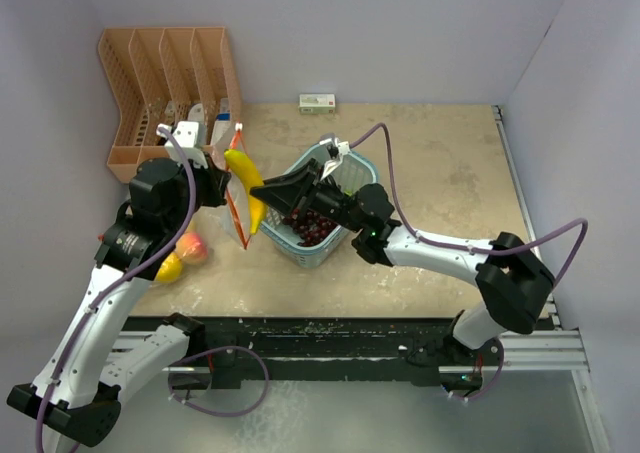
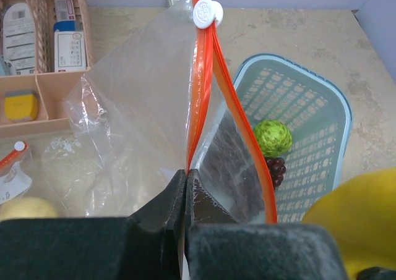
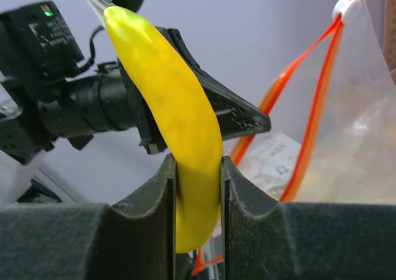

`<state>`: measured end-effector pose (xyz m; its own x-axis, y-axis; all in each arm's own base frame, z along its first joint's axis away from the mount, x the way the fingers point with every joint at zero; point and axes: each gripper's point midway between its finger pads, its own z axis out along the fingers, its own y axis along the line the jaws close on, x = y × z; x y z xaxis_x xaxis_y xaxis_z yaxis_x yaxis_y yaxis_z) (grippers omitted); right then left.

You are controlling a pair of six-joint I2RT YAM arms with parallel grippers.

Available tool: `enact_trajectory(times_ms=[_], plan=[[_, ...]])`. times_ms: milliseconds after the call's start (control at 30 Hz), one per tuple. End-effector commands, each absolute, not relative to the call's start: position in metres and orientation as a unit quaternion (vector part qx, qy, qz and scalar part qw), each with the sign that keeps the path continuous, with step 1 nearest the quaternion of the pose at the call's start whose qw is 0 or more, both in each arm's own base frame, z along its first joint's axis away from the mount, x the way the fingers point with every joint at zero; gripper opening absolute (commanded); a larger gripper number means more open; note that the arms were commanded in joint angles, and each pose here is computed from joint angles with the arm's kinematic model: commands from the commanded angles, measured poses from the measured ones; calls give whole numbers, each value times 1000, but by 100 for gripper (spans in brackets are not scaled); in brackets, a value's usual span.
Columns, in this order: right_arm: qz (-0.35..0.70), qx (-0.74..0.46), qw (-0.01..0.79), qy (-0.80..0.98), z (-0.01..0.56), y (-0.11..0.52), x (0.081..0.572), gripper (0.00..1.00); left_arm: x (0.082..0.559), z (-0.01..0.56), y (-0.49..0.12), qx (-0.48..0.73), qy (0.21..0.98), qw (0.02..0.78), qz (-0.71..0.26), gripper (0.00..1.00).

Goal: Place the food in the zip-top bag and seal the zipper
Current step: Place the fake fruit in the zipper food storage bag.

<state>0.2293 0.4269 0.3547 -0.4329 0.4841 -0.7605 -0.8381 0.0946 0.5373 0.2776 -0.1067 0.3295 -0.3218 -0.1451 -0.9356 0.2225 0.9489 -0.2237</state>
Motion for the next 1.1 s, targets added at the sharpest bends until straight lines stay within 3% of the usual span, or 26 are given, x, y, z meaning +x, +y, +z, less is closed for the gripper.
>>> enact_trajectory(times_ms=[0,400,800,1067], plan=[[718,-107,525,444,418,413,219,0,278,346,-115,19,774,602,-195,0],[646,-37,547,531,381,434,261,0,263,373,-140,28,747,600,-284,0],[445,10,597,668,326,398,306,0,235,405,-132,30,726,619,-299,0],[356,-58,620,697,321,417,281,0,253,392,-134,25,733,616,-286,0]])
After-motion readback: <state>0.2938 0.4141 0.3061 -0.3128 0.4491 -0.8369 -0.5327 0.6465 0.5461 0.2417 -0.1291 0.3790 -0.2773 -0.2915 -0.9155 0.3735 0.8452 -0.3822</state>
